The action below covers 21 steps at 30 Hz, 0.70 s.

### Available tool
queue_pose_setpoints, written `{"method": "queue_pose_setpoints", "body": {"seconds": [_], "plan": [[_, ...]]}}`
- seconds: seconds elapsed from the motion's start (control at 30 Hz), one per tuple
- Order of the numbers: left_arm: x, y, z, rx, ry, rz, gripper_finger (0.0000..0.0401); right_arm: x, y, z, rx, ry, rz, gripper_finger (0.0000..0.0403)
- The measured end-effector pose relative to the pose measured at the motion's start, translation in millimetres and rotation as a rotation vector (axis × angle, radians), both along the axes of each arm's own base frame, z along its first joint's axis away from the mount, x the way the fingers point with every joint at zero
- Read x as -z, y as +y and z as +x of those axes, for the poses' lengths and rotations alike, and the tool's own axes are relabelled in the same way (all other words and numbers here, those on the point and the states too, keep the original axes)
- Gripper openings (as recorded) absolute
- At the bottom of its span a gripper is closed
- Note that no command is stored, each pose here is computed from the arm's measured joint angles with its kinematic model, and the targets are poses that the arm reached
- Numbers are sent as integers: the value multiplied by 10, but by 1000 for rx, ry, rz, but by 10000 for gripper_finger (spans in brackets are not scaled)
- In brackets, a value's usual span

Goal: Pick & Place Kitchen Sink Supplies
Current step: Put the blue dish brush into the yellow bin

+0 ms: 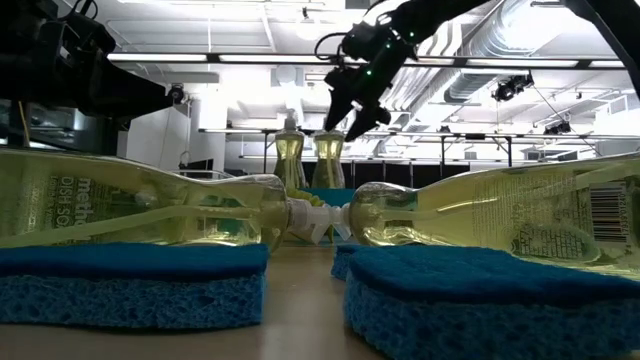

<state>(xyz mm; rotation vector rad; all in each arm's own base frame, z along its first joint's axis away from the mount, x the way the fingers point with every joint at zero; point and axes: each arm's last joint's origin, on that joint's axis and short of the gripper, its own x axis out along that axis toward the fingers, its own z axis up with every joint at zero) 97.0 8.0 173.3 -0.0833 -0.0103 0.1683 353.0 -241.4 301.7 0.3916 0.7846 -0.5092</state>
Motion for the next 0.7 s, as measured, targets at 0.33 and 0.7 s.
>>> {"method": "queue_pose_setpoints", "body": {"seconds": [0.33, 0.7], "plan": [[-1, 0, 0, 0, -1, 0, 154, -106, 193, -155, 51, 91, 88, 346], [1, 0, 0, 0, 0, 0, 154, -222, 481, -449, 166, 263, 267, 346]]}}
